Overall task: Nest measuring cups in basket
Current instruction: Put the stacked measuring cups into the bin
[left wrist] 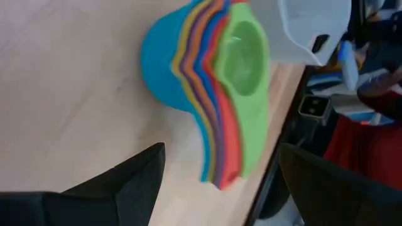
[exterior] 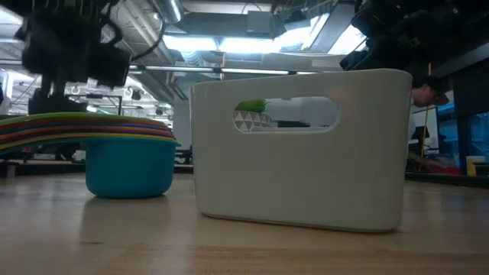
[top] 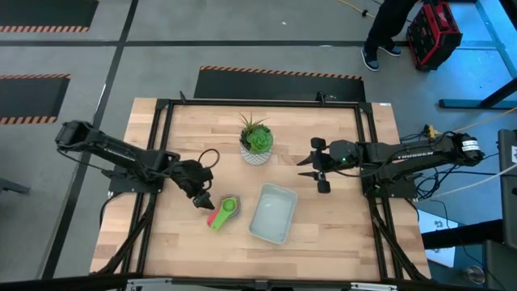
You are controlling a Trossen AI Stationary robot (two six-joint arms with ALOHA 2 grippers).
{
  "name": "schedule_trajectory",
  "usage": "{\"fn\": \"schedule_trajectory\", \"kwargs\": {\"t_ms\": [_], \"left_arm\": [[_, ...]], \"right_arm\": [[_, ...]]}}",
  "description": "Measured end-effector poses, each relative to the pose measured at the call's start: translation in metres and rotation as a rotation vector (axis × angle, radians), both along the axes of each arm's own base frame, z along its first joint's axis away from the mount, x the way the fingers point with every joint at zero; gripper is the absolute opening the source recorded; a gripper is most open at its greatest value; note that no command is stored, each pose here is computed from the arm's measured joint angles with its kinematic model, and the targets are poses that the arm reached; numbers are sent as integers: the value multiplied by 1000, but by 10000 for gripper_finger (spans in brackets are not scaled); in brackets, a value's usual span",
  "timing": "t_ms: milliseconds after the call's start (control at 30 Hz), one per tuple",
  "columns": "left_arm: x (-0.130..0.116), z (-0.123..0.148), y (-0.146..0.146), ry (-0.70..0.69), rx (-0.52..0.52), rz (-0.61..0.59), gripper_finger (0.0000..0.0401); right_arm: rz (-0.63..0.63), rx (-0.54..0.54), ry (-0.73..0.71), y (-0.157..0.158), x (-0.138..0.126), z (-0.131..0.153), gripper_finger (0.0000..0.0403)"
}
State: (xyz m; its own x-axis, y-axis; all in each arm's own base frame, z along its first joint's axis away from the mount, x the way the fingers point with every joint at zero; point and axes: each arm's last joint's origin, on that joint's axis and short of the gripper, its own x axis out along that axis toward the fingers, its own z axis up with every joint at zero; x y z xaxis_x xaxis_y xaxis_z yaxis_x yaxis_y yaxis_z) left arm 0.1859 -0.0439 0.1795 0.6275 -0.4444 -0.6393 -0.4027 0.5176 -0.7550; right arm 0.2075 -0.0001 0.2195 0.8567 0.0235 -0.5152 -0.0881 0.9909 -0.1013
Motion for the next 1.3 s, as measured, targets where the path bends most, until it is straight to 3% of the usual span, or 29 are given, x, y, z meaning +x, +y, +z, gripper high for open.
{"fn": "schedule_trajectory", "kwargs": {"t_ms": [200,400,933,1300], "left_arm": [[-10,-28,-2,-128,-65,47,305],[-17,-37,-7,-219,-52,65,305],[-24,-38,-26,-260,-36,107,305],[-21,-47,-33,-203,-57,105,305]], "right_arm": [[0,0,2,0,0,0,156],[0,0,1,0,0,0,156],[0,-1,1,0,0,0,156],[1,-3,1,0,0,0,156]]}}
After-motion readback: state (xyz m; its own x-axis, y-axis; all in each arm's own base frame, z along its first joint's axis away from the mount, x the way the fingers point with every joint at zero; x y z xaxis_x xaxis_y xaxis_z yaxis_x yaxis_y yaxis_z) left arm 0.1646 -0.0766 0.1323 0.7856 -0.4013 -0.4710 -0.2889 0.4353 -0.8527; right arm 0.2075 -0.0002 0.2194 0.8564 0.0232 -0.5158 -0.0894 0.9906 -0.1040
